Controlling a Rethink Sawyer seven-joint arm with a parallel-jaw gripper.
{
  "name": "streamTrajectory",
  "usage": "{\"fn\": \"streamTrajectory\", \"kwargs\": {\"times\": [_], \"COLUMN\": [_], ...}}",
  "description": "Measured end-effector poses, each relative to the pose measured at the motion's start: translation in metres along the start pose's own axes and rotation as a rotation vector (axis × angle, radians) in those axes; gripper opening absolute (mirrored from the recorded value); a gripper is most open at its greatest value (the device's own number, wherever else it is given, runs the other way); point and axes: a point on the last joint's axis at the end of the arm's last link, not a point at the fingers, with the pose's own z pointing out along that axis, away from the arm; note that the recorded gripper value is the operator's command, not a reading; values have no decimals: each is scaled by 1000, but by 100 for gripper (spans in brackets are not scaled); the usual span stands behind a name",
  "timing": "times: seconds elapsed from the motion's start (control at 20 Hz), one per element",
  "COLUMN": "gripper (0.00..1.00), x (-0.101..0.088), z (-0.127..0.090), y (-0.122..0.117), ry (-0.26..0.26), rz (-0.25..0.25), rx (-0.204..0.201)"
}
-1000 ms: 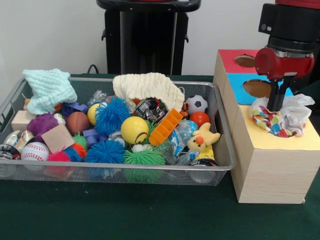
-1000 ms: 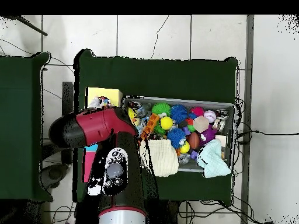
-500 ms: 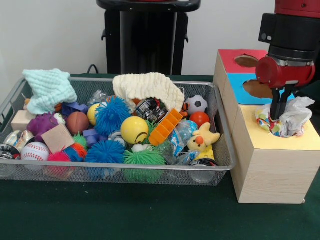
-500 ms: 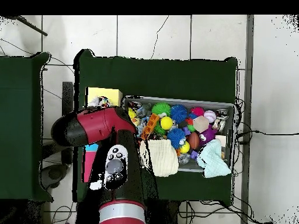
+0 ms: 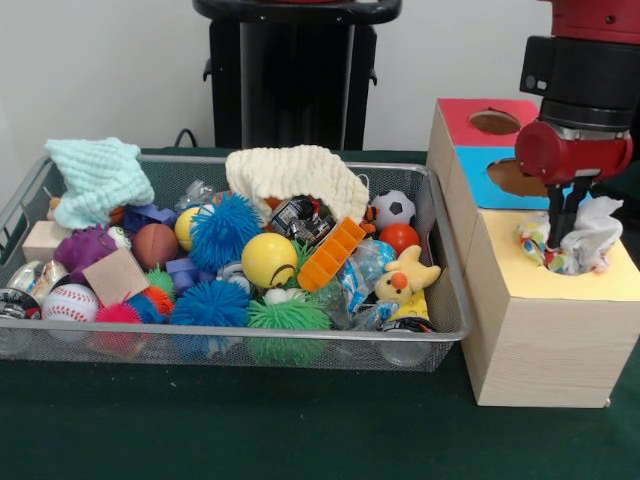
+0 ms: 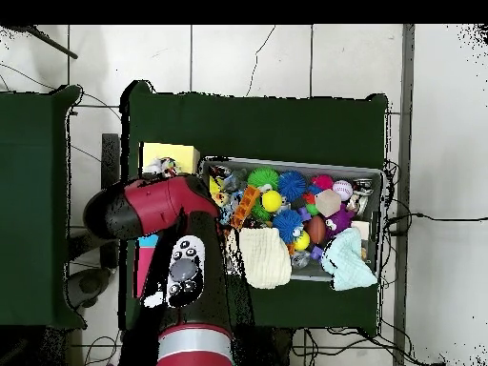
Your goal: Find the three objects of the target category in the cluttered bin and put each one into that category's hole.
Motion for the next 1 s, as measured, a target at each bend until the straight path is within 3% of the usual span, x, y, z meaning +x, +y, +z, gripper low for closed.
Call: {"fn": "streamTrajectory", "kwargs": {"times": [0.5, 0.75, 1.0], "gripper": [0, 0, 0], "x": [-3, -3, -11], "z": [21, 45, 48], "y": [7, 9, 10], "ry": [-36, -73, -112], "rz": [-23, -42, -53], "rx": [24, 48, 70]}}
